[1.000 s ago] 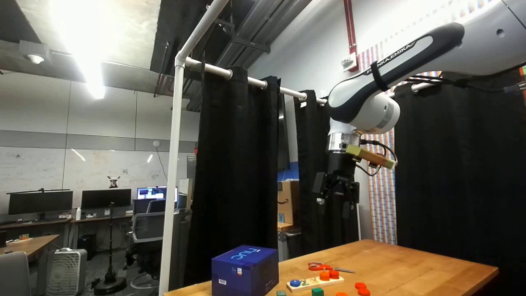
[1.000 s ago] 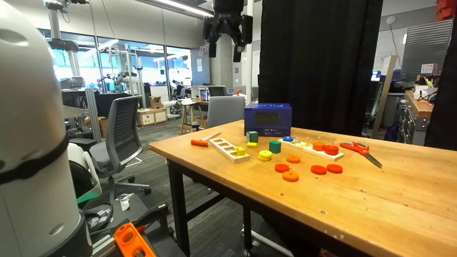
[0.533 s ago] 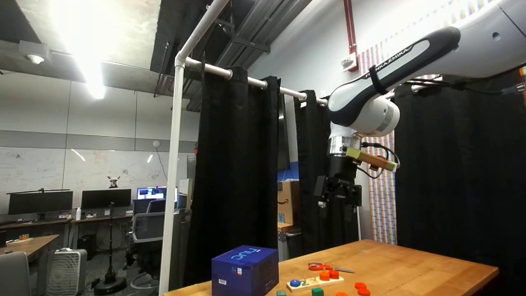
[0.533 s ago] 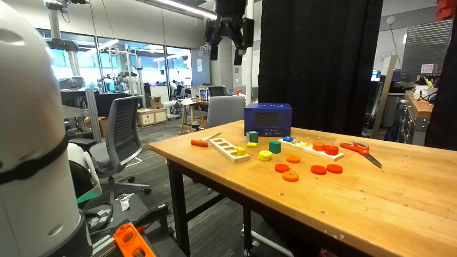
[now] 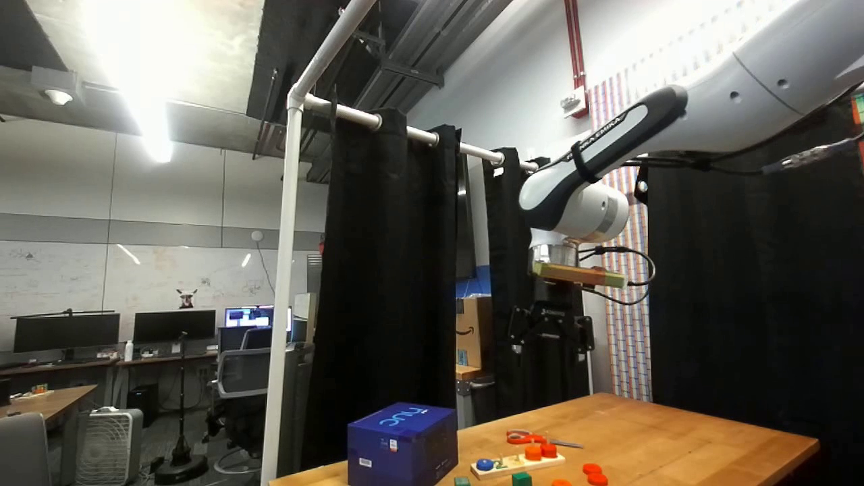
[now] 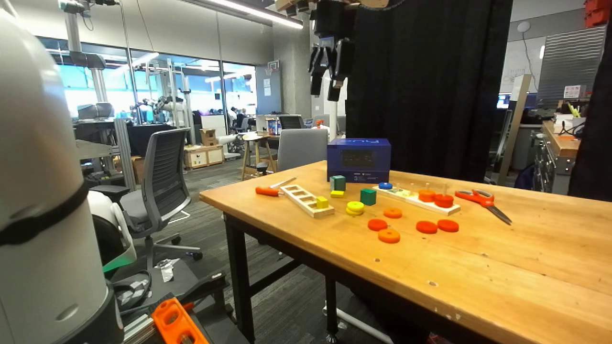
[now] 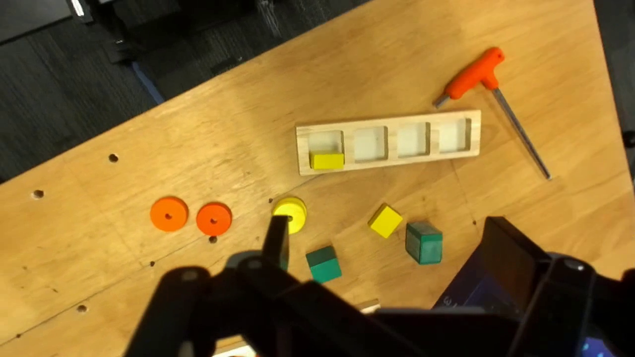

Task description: Remove one orange ring from the wooden platform

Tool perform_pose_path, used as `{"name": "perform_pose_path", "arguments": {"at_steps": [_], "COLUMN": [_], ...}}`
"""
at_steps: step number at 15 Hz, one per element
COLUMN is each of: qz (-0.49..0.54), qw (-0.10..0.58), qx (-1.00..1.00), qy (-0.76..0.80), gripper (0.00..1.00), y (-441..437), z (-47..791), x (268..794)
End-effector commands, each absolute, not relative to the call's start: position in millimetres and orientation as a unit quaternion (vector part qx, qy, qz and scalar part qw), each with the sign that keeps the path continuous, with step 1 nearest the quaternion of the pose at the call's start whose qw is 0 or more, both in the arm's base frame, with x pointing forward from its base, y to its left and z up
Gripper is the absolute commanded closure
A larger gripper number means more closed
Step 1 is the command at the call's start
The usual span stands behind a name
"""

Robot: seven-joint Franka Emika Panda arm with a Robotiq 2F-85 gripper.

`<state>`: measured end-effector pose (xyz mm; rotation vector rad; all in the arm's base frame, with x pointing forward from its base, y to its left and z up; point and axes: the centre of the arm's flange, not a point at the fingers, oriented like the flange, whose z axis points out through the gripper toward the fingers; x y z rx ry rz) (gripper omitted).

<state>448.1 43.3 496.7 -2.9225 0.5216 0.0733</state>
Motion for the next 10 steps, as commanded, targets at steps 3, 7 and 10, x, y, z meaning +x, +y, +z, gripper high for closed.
{"name": "perform_pose_path", "arguments": {"at_steps": [3,7,10], "qz": [0.022,0.013,0.025], "qw": [0.093,0.096,0.098], "qx": [-0.941,-0.899,-0.860], "qy": [0.325,0.428,0.501], "gripper": [0.00,0.00,0.00], "y": [59,45,29], "z": [534,527,504], "x": [563,601,612]}}
